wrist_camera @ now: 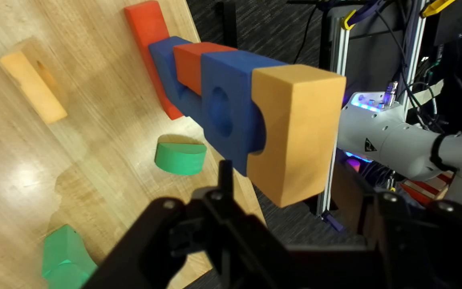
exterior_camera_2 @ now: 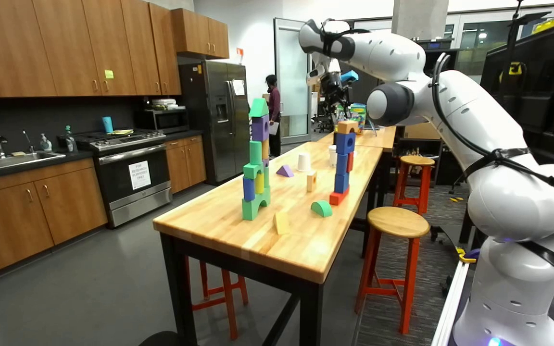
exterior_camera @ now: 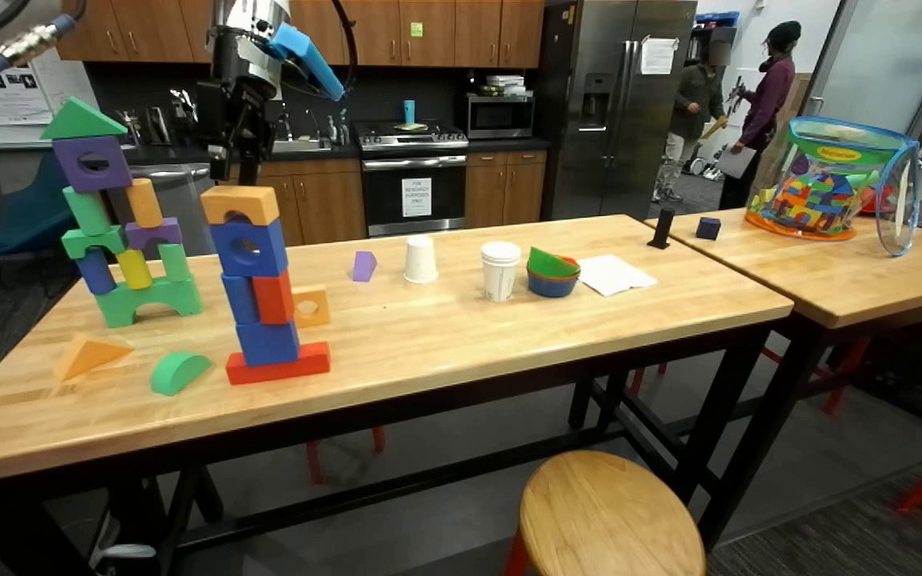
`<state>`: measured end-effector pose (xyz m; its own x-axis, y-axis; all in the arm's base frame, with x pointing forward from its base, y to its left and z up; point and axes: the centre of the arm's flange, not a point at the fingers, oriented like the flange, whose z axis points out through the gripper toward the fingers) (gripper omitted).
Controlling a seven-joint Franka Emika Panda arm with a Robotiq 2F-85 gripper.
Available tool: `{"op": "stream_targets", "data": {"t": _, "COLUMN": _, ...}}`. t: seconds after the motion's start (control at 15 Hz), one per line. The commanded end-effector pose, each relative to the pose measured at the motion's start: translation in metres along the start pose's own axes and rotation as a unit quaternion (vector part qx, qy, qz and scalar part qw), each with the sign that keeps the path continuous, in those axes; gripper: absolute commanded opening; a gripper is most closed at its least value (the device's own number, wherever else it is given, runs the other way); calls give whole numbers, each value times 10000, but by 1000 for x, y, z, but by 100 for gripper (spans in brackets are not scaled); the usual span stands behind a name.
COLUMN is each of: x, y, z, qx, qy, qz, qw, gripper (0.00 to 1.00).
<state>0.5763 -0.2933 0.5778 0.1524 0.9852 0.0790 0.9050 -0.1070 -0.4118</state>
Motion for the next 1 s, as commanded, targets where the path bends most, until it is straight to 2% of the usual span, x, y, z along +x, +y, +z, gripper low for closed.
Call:
{"op": "stream_targets", "data": {"t": 0.0, "x": 0, "y": 0, "z": 0, "qx": 0, "qy": 0, "qz": 0, "qw": 10000, "gripper": 65}}
{"op": "stream_targets", "data": {"t": 0.07, "x": 0, "y": 0, "z": 0, "qx": 0, "qy": 0, "qz": 0, "qw": 10000, "gripper": 65}}
{"op": "stream_targets", "data": {"t": 0.13, "x": 0, "y": 0, "z": 0, "qx": 0, "qy": 0, "qz": 0, "qw": 10000, "gripper": 90}}
{"op": "stream_targets", "data": {"t": 0.27, "x": 1, "y": -1, "z": 0, "qx": 23, "qy": 19, "qz": -17, "qw": 10000, "gripper": 96}}
{"op": "stream_targets", "data": {"t": 0.4, "x": 3, "y": -2, "z": 0, "qx": -7, "qy": 4, "qz": -46, "qw": 10000, "gripper": 100}}
{"op": "stream_targets", "data": {"t": 0.6, "x": 7, "y": -9, "z": -6, "qx": -171, "qy": -70, "qz": -67, "qw": 9998, "gripper": 100}}
{"op": "stream_targets", "data": {"t": 0.93, "x": 14, "y": -44, "z": -30, "qx": -509, "qy": -180, "qz": 115, "qw": 9985, "gripper": 100}}
